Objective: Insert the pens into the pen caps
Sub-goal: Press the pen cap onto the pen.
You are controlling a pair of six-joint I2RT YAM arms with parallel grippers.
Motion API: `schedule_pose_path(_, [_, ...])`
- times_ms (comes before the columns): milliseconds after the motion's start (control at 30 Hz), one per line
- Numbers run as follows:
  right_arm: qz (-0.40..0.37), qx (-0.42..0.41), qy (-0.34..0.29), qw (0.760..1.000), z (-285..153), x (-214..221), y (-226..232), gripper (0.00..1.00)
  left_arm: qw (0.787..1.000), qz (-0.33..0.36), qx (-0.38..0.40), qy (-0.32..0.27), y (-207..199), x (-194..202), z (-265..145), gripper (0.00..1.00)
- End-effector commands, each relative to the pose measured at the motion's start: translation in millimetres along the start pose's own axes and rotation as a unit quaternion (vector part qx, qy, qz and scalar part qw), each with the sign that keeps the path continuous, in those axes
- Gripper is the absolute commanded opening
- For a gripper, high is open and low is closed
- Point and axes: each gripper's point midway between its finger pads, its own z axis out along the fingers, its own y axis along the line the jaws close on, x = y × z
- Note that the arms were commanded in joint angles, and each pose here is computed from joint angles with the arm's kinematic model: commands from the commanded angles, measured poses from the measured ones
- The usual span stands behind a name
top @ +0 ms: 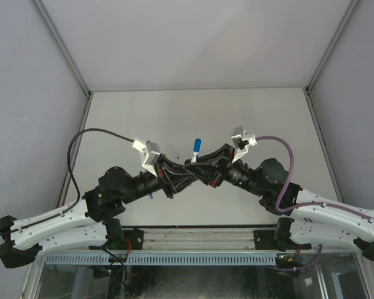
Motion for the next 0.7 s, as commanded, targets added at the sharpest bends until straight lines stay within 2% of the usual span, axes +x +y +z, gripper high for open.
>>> schedule_pose_path(0, [0.000,-0.005,0.021,1.000,-3.4,11.4,5.4,0.02,0.996,0.010,-0.017,-0.088,-4.6,-58.1,-6.0,0.00])
schedule_pose_path(300, [-0.014,0.038,-0.001,0.999,-16.5,-4.3,-6.0,0.30,0.995,0.015,-0.041,-0.085,5.3,-53.1,-16.7,0.00])
schedule_pose_path(667, [-0.033,0.098,-0.050,0.993,-49.2,-46.8,-16.7,0.46,0.996,0.033,-0.074,-0.035,22.0,-27.5,-17.1,0.00])
